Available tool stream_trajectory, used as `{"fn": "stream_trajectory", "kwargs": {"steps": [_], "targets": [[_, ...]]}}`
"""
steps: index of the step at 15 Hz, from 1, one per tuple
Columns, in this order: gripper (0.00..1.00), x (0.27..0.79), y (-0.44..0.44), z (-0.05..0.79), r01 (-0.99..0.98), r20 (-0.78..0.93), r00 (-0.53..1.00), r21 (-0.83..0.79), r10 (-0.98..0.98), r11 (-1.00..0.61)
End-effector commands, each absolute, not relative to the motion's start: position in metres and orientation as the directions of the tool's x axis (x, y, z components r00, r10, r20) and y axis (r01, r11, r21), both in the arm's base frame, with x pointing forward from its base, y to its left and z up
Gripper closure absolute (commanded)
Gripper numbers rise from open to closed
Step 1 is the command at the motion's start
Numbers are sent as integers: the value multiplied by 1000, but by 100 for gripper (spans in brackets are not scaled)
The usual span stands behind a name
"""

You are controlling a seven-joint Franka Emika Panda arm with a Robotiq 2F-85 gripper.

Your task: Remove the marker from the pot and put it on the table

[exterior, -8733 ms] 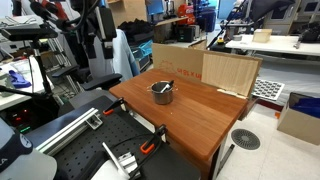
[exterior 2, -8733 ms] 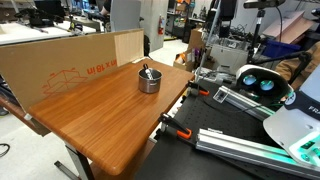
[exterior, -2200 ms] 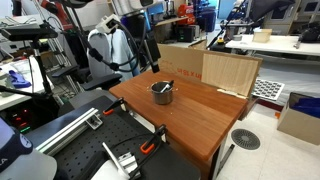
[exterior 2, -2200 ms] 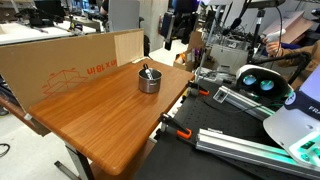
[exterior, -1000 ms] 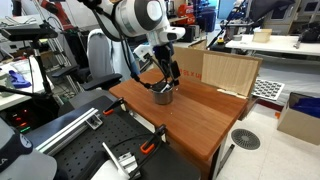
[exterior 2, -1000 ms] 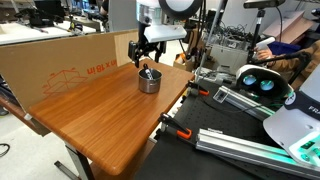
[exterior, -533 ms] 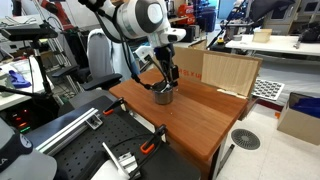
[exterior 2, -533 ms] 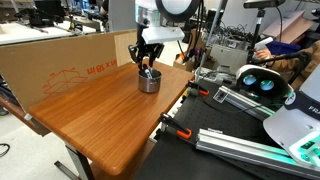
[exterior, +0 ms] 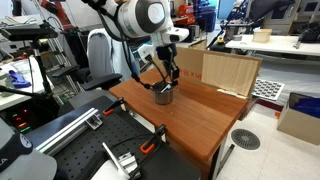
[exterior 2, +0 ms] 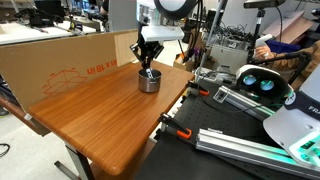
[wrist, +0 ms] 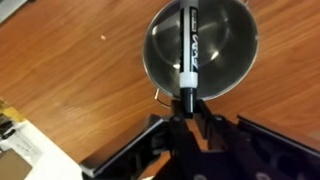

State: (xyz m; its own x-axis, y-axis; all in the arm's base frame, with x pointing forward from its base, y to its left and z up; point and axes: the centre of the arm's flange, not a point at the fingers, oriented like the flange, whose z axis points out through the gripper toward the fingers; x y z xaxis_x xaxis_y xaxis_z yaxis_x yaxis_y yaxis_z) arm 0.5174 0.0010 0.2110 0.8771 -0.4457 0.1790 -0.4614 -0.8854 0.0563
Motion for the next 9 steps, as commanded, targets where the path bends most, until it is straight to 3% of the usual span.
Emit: {"fn": "stream_trajectory", "kwargs": {"steps": [1,9], "targets": [[95,526,-4,217,-474,208,866,48,-455,-879],[95,558,-33,295,-520,334,802,-18,-495,-854]]}}
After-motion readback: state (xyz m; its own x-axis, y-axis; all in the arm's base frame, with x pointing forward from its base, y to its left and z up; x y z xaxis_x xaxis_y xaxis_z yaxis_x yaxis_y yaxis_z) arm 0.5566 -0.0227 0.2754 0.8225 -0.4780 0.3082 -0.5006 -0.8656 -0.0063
